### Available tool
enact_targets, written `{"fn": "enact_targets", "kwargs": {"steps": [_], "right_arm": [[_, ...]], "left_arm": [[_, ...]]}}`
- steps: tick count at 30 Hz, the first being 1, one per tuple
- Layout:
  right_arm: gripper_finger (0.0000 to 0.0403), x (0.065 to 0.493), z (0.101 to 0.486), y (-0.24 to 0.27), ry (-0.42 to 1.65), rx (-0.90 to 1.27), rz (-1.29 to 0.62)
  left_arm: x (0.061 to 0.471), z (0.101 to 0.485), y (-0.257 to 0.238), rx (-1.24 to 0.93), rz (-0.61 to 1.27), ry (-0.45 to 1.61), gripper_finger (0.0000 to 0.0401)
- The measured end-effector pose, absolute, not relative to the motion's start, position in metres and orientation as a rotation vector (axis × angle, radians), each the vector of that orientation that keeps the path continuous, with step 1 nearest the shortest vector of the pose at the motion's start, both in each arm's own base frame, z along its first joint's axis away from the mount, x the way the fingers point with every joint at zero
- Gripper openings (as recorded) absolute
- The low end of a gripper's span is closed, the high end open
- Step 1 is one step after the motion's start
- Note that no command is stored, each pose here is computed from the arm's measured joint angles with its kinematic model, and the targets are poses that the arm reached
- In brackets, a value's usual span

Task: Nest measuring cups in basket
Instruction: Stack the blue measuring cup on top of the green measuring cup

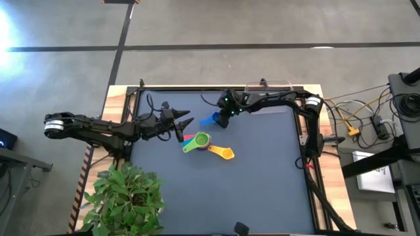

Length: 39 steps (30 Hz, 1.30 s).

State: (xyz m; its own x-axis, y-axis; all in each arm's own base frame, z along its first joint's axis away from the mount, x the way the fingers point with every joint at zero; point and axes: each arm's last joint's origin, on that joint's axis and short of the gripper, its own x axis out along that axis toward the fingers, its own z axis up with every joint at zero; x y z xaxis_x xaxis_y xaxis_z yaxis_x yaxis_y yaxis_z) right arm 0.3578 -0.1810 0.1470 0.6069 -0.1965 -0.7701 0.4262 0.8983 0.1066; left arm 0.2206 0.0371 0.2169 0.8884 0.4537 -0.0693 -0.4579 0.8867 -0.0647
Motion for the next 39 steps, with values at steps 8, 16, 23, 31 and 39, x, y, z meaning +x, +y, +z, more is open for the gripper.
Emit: {"fn": "enact_targets", "kwargs": {"steps": [8, 16, 23, 31, 39], "right_arm": [[0.0163, 0.36, 0.153, -0.185, 0.828, 0.279, -0.367], [0.005, 0.353, 0.15, -0.19, 0.885, 0.275, -0.368], [0.0011, 0.35, 0.169, -0.189, 0.836, 0.258, -0.362], [0.0009, 0.348, 0.214, -0.167, 0.711, 0.275, -0.215], [0.0009, 0.364, 0.218, -0.128, 0.701, 0.237, -0.085]], "left_arm": [[0.221, 0.217, 0.037, -0.08, 0.474, 0.053, 0.016], [0.221, 0.217, 0.037, -0.08, 0.474, 0.053, 0.016], [0.221, 0.217, 0.037, -0.079, 0.474, 0.054, 0.016], [0.221, 0.217, 0.037, -0.07, 0.474, 0.056, 0.016], [0.221, 0.216, 0.037, -0.059, 0.474, 0.066, 0.016]]}}
